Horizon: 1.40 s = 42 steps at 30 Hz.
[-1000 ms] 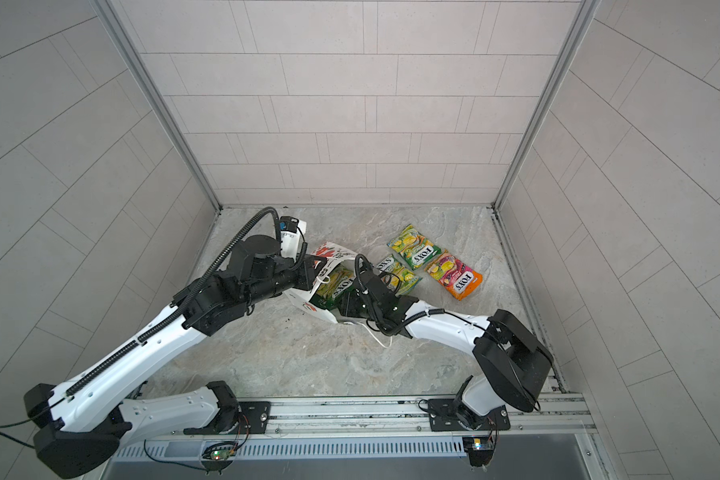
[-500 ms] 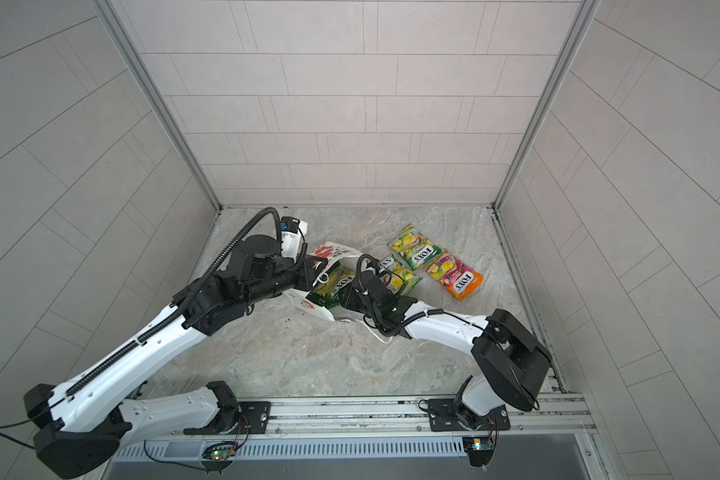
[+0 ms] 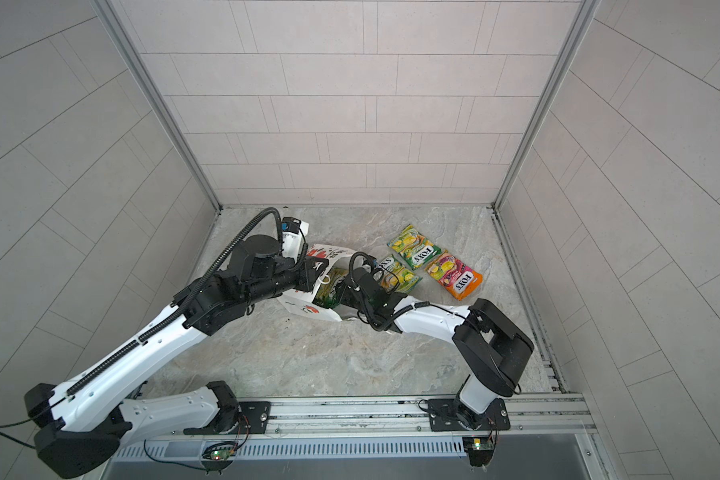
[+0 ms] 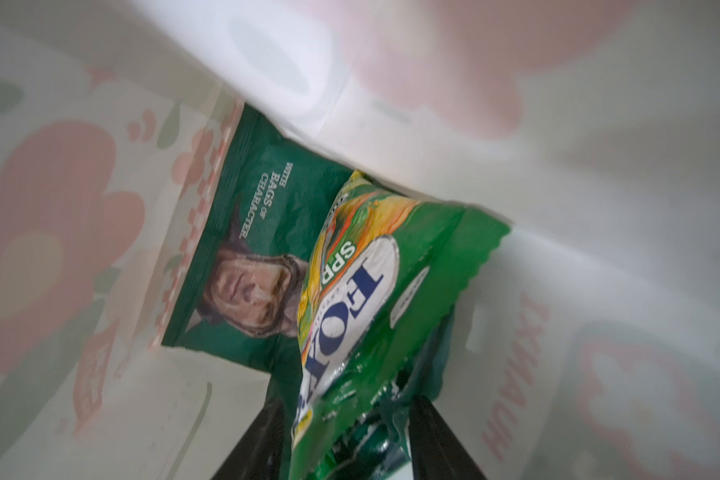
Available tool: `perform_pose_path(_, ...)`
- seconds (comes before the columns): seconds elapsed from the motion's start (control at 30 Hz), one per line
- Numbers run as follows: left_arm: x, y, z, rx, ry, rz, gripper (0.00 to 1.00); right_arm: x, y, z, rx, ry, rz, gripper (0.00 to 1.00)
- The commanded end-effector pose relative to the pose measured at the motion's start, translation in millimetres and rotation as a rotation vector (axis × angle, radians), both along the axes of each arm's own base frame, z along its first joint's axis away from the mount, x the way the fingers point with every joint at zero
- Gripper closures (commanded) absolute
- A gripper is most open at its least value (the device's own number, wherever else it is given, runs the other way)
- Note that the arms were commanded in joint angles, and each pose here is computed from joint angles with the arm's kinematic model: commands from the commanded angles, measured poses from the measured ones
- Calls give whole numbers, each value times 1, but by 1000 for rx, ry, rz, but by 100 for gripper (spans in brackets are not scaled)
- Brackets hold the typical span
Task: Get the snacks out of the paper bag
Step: 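Close the right gripper on the green Spring Tea packet inside the bag, then pull the green Spring Tea packet out of the bag with the right gripper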
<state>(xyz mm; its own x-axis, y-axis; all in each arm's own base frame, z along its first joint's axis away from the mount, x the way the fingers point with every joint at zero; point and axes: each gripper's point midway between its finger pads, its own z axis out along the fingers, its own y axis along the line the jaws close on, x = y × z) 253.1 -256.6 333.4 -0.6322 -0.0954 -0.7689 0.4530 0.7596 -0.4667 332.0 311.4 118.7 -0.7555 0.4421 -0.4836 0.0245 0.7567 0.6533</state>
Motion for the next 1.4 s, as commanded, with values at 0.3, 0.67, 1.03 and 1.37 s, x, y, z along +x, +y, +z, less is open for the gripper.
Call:
perform_pose_path(0.3, -3, -1, 16, -27, -52, -22, 100, 21, 20, -5, 10, -8, 30, 81)
perform_pose_path(0.67, 4, 22, 5, 65, -64, 82, 100, 9, 24, 25, 117, -59, 205, 100)
perform_pose_path(1.03, 10, 34, -7, 111, -57, 152, 100, -15, 5, 56, 99, -116, 293, 100)
perform_pose_path(1.37, 12, 41, -9, 130, -57, 185, 100, -29, -12, 94, 106, -219, 312, 100)
